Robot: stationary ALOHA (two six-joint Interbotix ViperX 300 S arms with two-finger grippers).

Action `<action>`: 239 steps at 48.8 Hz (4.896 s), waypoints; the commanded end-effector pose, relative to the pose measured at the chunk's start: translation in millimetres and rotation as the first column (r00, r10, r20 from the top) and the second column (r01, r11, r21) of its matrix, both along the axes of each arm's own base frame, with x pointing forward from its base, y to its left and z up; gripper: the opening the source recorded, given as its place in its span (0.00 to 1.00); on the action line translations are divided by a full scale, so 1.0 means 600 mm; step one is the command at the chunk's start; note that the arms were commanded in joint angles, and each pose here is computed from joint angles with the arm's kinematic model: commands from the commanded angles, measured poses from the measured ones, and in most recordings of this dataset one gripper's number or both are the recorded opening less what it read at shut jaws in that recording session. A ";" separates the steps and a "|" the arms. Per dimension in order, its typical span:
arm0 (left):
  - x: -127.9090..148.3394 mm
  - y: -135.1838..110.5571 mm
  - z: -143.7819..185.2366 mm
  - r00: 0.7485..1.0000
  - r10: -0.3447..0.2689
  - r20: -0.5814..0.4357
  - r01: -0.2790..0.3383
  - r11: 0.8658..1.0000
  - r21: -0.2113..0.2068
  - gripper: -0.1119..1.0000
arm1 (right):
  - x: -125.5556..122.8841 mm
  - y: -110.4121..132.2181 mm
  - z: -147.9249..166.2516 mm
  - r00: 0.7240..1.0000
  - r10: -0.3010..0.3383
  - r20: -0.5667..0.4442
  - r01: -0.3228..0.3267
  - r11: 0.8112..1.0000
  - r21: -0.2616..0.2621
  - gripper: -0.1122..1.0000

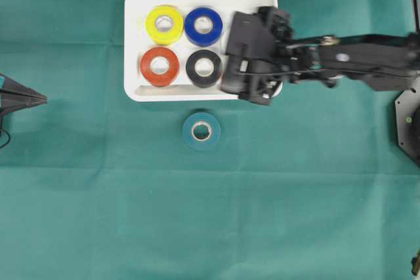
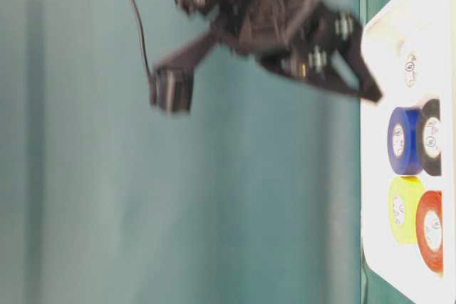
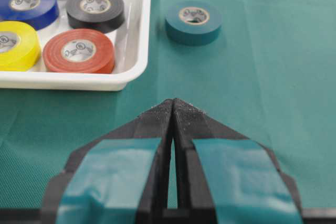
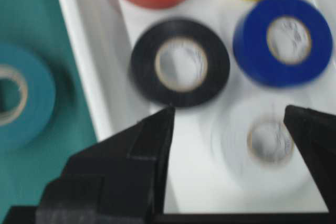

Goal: Put the tape into the white case with the right arm.
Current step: 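Open the right gripper and withdraw it to the right, then move the right gripper left down over the teal tape roll, then close the right gripper on the teal roll's rim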

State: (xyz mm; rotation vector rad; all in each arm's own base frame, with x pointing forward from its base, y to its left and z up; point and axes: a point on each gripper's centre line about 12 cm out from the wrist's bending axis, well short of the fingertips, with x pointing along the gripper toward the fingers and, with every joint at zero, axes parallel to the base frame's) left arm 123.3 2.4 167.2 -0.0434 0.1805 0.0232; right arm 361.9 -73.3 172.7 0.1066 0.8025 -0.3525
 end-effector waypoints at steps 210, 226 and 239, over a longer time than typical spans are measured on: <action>0.002 0.000 0.009 1.000 0.002 0.014 -0.002 1.000 0.000 0.11 | 0.096 0.186 -0.115 0.915 0.398 0.066 -0.403 0.910 0.099 0.56; 0.002 0.000 0.009 1.000 0.002 0.014 -0.002 1.000 0.002 0.11 | 0.096 0.186 -0.139 0.919 0.393 0.033 -0.394 0.912 0.111 0.56; 0.002 0.000 0.009 1.000 0.002 0.014 -0.002 1.000 0.000 0.11 | 0.102 0.186 -0.131 0.918 0.393 0.046 -0.396 0.912 0.105 0.40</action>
